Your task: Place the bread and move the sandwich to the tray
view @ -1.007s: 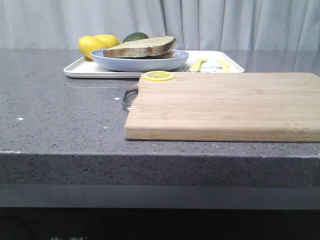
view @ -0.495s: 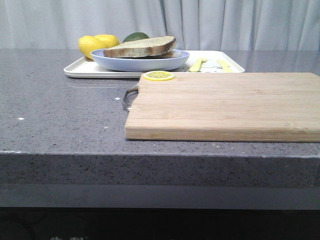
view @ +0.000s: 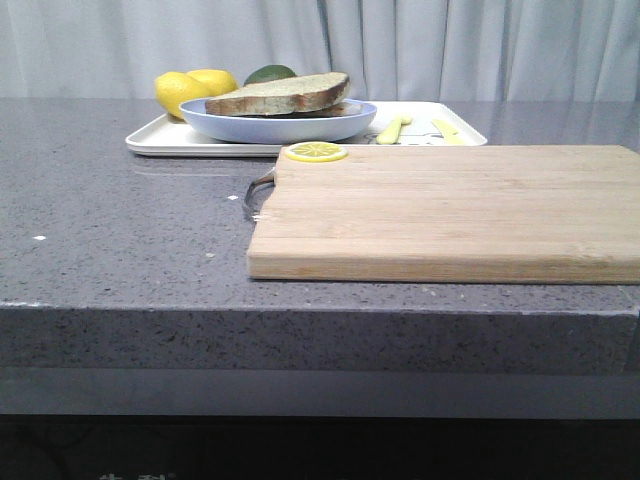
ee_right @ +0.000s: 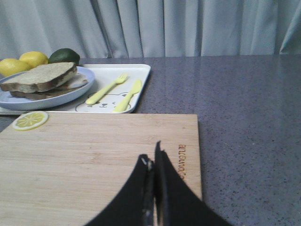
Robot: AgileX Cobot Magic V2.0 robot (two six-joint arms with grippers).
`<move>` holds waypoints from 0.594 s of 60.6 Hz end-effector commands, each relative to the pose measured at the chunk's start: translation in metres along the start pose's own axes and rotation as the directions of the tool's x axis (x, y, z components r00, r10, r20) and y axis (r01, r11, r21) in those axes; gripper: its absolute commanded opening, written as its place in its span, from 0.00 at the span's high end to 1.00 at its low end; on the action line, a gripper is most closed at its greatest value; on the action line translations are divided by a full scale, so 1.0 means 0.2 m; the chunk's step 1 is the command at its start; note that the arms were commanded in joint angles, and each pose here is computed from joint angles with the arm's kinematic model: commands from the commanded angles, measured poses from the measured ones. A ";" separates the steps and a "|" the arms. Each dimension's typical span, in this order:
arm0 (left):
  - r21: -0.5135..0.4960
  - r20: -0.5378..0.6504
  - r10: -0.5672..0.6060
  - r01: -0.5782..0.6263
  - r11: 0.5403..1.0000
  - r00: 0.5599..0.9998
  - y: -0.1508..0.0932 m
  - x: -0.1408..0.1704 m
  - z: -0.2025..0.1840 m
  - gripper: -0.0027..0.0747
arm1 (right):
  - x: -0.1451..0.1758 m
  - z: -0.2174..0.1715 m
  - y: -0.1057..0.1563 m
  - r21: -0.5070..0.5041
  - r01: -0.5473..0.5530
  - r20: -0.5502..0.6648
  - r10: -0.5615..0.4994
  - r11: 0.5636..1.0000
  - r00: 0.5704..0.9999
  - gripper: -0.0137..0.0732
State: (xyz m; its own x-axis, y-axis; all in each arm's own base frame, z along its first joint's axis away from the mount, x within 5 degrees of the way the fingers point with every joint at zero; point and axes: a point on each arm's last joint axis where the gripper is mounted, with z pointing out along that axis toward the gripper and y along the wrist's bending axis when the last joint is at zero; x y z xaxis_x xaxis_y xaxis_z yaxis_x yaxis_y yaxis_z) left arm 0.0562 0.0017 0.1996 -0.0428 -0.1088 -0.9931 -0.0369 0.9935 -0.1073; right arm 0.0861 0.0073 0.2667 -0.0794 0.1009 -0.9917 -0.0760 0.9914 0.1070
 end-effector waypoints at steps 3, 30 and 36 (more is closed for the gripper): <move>0.020 0.107 -0.017 0.015 1.000 0.994 -0.01 -0.04 -0.01 0.99 | 0.00 -0.02 -0.02 0.030 -0.004 0.152 -0.001 1.000 0.988 0.92; 0.020 0.107 -0.017 0.015 1.000 0.994 -0.01 -0.04 -0.01 0.99 | 0.35 -0.12 -0.05 0.029 -0.013 0.050 0.012 0.999 0.999 0.92; 0.020 0.107 -0.017 0.015 1.000 0.994 -0.01 -0.04 -0.01 0.99 | 0.36 -0.13 -0.05 0.026 -0.020 0.044 0.019 0.999 0.999 0.92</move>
State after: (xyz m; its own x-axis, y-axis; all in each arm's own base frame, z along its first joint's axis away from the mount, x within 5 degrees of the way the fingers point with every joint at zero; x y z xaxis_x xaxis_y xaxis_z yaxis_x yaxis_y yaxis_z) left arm 0.0562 0.0016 0.1996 -0.0430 -0.1087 -0.9931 -0.0349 0.9936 -0.1073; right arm 0.0569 0.0043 0.1899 -0.1018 0.1202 -0.9875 -0.0507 0.9908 0.1258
